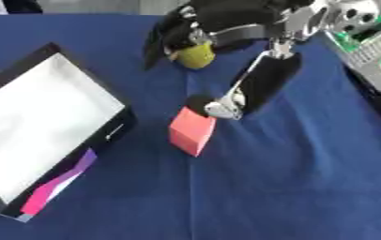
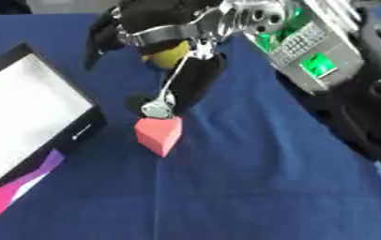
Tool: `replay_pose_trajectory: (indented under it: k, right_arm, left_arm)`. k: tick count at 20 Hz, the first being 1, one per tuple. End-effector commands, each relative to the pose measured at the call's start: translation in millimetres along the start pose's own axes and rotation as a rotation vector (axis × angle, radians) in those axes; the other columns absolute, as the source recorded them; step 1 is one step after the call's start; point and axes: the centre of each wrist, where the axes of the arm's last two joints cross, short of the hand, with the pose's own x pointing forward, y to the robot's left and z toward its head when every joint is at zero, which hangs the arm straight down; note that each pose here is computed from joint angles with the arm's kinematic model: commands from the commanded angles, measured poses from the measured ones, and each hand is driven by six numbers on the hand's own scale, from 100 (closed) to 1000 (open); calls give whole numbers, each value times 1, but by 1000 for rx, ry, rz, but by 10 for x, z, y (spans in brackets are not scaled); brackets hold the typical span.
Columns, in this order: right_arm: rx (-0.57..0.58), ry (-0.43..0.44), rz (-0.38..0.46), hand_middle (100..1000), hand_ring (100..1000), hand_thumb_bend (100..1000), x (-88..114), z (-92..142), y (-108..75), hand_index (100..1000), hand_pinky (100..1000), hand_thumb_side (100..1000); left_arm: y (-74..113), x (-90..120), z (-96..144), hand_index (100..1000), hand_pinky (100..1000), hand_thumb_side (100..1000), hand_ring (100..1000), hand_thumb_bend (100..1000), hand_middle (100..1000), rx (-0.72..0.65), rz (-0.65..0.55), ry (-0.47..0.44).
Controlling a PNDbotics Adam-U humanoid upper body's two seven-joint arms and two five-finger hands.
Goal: Pick up objects on the table and place them in the box.
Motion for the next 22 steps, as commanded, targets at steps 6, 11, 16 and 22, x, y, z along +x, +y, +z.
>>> replay_pose_trajectory:
  k: [6, 11, 16, 22]
  right_arm:
    - [38, 13, 73, 909, 919, 380, -131, -39, 74, 942, 948, 282]
    - [71, 10, 90, 916, 925, 386, -177, -105, 155, 946, 954, 331]
    - [106, 10, 88, 915, 924, 375, -226, -154, 265, 945, 954, 342]
    - [143, -1, 86, 914, 922, 355, -260, -185, 367, 946, 952, 359]
  left_arm:
    - [77, 69, -55, 888, 795, 634, 806, 766, 788, 3, -21, -29]
    - [71, 67, -54, 889, 796, 634, 807, 764, 788, -1, -19, -28]
    - [66, 73, -53, 889, 796, 633, 807, 761, 788, 1, -14, -30]
    - [66, 73, -57, 889, 797, 631, 807, 759, 788, -1, -15, -29]
